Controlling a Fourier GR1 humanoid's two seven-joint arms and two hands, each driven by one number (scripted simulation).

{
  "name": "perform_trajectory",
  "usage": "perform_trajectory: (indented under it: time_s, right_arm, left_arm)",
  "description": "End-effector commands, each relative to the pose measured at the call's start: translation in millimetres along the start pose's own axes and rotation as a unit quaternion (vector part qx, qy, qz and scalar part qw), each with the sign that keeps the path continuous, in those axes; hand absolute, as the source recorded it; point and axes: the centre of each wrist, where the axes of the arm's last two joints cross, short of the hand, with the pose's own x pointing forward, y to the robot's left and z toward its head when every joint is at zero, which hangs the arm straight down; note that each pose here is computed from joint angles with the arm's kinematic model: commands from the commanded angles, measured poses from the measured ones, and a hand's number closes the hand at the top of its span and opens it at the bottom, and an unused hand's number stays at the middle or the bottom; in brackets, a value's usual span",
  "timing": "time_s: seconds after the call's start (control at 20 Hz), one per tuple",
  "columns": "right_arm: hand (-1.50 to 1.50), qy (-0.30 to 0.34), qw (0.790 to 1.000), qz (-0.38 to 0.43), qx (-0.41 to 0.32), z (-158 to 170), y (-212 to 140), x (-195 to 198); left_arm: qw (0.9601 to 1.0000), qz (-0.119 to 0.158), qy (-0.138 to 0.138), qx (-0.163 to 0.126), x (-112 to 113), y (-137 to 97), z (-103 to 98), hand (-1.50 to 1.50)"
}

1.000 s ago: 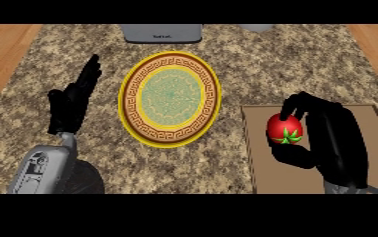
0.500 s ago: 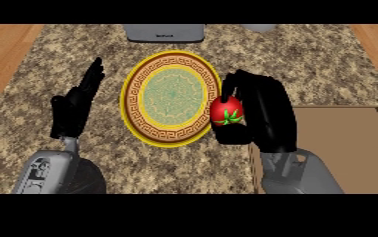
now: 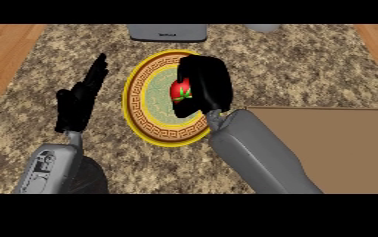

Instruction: Pick the tomato from the tray and place it in the plate

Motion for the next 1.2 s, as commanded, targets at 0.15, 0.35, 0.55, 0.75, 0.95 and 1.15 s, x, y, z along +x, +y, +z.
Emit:
perform_trajectory:
  time_s: [0.15, 0.35, 0.55, 0.75, 0.95, 1.15]
  right_arm:
    - [1.50, 0.051, 0.993, 0.096, 0.034, -29, 44, -2]
    - [-1.50, 0.110, 0.992, 0.012, 0.059, -26, 62, -26]
    - [-1.50, 0.108, 0.992, -0.034, 0.052, -23, 75, -36]
    - [-1.50, 0.086, 0.991, -0.093, 0.046, -25, 72, -32]
    - [-1.50, 0.076, 0.978, -0.195, -0.011, -22, 67, -33]
    - [-1.50, 0.091, 0.959, -0.255, -0.078, -28, 52, -22]
  left_arm:
    - [0.9999, -0.006, -0.010, -0.008, 1, -7, 0, 0.00]
    - [0.9996, -0.002, -0.017, -0.023, 12, 1, -10, 0.00]
    - [0.9993, 0.003, -0.020, -0.031, 3, -10, -13, 0.00]
    - [0.9995, 0.004, -0.020, -0.023, 14, -18, -9, 0.00]
    - [0.9996, -0.003, -0.019, -0.021, 14, 4, -13, 0.00]
    - [0.9999, -0.004, 0.003, -0.014, 7, 0, -2, 0.00]
